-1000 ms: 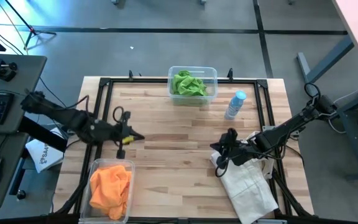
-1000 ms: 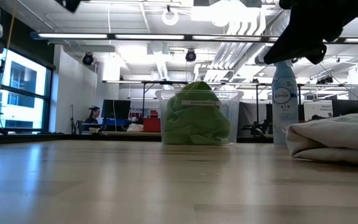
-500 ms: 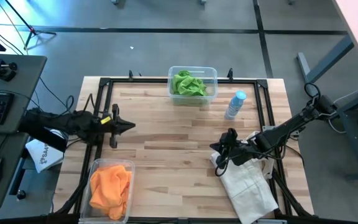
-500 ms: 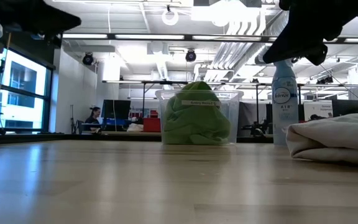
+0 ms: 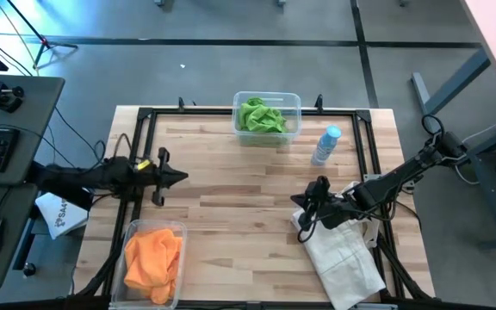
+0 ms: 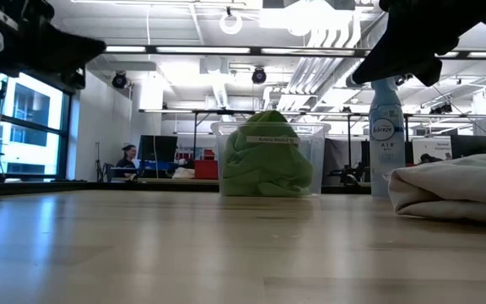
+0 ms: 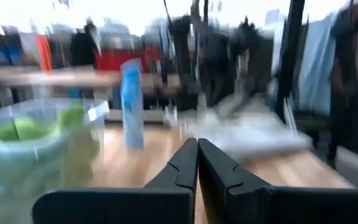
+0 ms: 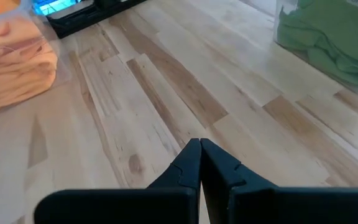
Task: Sort microfiber towel by color & place in baskets
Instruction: Return to Home Position
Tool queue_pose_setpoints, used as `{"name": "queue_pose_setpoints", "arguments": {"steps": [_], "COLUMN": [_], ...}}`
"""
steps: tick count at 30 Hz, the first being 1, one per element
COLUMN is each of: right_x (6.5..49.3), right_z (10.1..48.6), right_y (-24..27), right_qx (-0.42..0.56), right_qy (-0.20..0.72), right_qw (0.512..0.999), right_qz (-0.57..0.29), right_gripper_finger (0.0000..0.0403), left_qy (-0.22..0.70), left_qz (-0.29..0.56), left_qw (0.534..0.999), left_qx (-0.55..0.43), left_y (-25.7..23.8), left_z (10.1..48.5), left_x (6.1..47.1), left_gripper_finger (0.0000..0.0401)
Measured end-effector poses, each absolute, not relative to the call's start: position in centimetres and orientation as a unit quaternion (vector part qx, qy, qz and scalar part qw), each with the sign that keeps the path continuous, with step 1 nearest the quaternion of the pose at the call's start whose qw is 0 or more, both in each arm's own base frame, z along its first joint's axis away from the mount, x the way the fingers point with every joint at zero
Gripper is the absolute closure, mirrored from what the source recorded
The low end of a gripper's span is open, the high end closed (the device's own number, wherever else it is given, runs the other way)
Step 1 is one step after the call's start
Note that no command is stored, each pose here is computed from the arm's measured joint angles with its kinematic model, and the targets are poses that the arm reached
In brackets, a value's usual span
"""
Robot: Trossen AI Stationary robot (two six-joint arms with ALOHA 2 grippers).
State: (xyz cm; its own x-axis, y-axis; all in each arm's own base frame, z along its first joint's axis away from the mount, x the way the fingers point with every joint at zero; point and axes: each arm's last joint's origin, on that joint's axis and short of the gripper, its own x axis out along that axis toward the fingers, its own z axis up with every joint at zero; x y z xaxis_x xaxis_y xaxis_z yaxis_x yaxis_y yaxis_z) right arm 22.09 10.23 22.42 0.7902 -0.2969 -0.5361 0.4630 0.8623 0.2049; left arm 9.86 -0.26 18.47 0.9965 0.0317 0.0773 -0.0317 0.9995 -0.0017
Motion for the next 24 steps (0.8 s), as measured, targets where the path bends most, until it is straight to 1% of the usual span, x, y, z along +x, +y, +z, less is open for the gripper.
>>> {"name": "queue_pose_setpoints", "arguments": {"steps": [2, 4, 7, 12, 15, 24], "right_x": [22.1, 22.1, 22.1, 22.1, 22.1, 22.5], "right_z": [22.4, 22.4, 22.4, 22.4, 22.5, 22.5], "right_y": [10.2, 10.2, 10.2, 10.2, 10.1, 9.1], "right_qx": [0.164, 0.164, 0.164, 0.162, 0.156, 0.119], "right_qy": [0.251, 0.251, 0.251, 0.245, 0.241, 0.245], "right_qw": [0.932, 0.932, 0.932, 0.932, 0.933, 0.934], "right_qz": [-0.205, -0.206, -0.206, -0.212, -0.219, -0.231], "right_gripper_finger": [0.0401, 0.0401, 0.0401, 0.0401, 0.0401, 0.0401], "left_qy": [-0.085, -0.100, -0.083, -0.033, -0.037, -0.008], "left_qz": [0.022, 0.027, 0.029, -0.001, -0.016, -0.008], "left_qw": [0.996, 0.995, 0.996, 0.999, 0.999, 1.000], "left_qx": [-0.003, 0.003, 0.016, 0.023, 0.023, 0.001], "left_y": [-0.1, 0.0, 0.0, 0.0, 0.0, 0.1], "left_z": [18.4, 18.6, 18.3, 17.3, 17.4, 16.8], "left_x": [9.8, 9.5, 9.6, 9.7, 9.7, 9.8], "left_gripper_finger": [0.0401, 0.0401, 0.0401, 0.0401, 0.0401, 0.0401]}}
